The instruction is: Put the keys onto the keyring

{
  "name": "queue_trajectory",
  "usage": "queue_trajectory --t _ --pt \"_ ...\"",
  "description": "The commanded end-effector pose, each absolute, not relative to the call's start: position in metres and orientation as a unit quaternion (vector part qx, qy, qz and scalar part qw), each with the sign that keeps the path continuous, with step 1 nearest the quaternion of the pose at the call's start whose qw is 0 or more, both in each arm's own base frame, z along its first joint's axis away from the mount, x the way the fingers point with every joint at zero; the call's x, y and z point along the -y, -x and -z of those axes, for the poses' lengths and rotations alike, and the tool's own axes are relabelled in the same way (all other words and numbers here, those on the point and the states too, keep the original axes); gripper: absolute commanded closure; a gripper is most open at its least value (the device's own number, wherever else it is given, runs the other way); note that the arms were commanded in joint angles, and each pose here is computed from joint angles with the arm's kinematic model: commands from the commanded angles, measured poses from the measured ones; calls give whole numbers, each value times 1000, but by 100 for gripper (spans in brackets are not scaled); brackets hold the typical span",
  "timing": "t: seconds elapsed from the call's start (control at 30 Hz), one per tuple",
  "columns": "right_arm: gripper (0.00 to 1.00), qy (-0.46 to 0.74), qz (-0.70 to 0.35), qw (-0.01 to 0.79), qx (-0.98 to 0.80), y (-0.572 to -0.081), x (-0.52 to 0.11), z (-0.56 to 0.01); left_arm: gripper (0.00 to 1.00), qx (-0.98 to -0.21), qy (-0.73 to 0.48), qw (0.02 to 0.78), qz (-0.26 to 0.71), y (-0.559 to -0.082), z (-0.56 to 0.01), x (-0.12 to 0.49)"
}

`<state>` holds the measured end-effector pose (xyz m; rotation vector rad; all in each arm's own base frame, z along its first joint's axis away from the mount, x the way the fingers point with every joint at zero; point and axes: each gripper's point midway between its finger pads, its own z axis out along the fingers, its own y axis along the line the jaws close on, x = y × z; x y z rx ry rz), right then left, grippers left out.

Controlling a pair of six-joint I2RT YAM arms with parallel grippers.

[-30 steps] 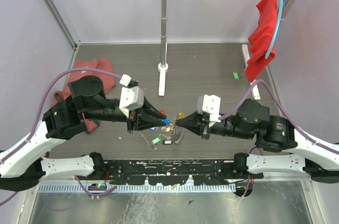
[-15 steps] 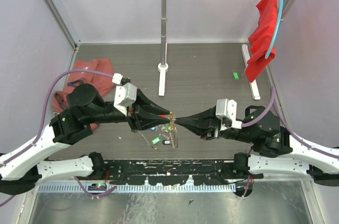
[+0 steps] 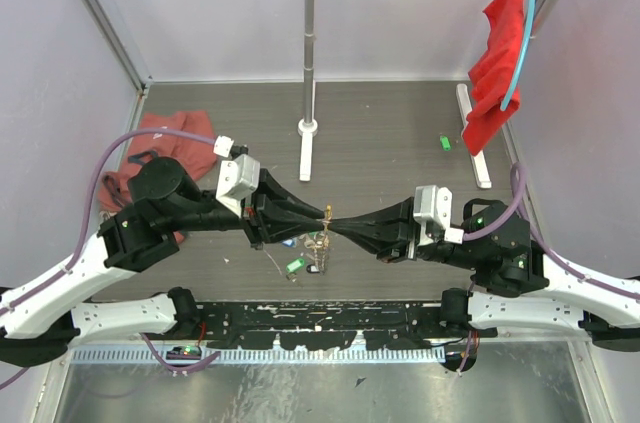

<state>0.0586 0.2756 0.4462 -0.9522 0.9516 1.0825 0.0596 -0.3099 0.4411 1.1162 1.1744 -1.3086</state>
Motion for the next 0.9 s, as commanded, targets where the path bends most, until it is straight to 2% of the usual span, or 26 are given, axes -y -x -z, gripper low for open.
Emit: queue_trajectory --t 0.0,0.17,0.27,0.43,0.5,0.87 --pt "99 390 -497 678 -377 -53 -262 -482 80 -471 -460 511 552 -57 -449 311" --pt "99 397 -491 673 -384 -54 -265 -478 100 -476 -461 508 551 -58 -449 312" --pt "98 404 -483 670 -392 -56 -265 -478 100 -481 -465 505 545 -59 -447 312" --pt "67 410 -458 659 -433 -64 -258 -473 100 -498 -484 502 515 -62 -440 306" --pt "60 413 -444 649 -459 -68 -254 -467 100 -513 -496 494 497 -64 -432 304" --pt "59 455 -402 562 -561 -70 -252 -438 100 -556 -559 449 420 -74 -410 299"
